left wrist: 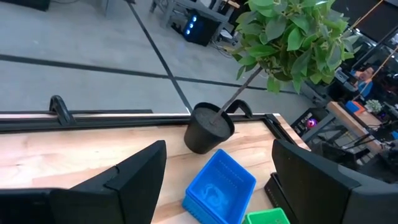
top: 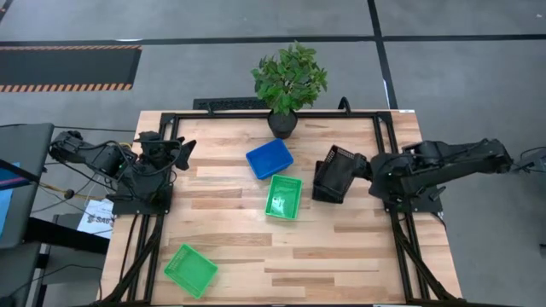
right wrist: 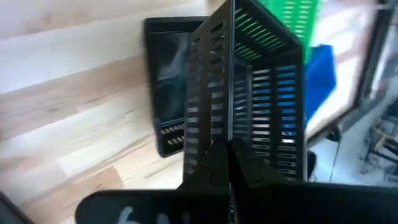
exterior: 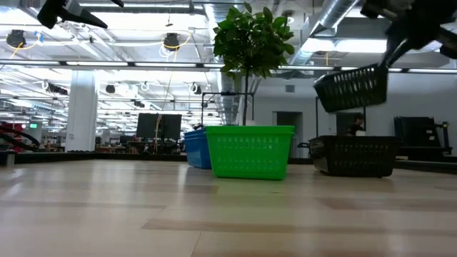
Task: Stack baskets by color
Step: Stack the left black bin on the right black bins
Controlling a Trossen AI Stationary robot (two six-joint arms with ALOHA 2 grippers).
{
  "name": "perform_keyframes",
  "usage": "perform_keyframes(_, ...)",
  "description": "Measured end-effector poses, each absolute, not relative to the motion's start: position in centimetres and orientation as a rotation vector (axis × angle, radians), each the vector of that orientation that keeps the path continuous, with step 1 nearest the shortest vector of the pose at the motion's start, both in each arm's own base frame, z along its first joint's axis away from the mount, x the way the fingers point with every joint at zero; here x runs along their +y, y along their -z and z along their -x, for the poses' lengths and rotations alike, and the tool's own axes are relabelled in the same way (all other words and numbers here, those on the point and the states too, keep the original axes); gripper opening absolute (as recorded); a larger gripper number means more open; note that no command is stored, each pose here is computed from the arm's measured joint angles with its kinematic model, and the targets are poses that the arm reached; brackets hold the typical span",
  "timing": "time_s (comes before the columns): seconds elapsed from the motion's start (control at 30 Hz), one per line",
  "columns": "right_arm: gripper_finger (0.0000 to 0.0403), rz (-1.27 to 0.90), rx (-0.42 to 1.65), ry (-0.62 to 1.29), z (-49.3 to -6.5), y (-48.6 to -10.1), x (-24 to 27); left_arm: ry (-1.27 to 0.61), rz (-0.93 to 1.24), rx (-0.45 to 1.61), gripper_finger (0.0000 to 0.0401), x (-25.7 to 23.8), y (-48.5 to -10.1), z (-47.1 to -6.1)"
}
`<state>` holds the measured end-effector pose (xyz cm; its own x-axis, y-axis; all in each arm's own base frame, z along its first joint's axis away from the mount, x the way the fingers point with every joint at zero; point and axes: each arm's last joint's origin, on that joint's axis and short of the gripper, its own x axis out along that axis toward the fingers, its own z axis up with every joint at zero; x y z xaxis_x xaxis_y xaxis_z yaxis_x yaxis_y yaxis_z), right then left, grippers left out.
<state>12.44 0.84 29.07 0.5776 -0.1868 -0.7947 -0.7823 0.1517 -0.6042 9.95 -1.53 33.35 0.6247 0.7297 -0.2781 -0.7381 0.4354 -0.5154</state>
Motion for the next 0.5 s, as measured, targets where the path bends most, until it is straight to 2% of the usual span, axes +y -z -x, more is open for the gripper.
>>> perform_keyframes(0.27,0.0,1.416,0.873,-0.625,-12.8,-26.4,1.3,-0.915,0.658,0.009,0.0281,-1.5,-33.4,-10.0)
perform_keyframes(0.5,0.0,1.445,0.847,-0.644,-13.2,-26.1,1.0,-0.921,0.656,-0.003,0.0281,-1.5,-33.4,-9.9)
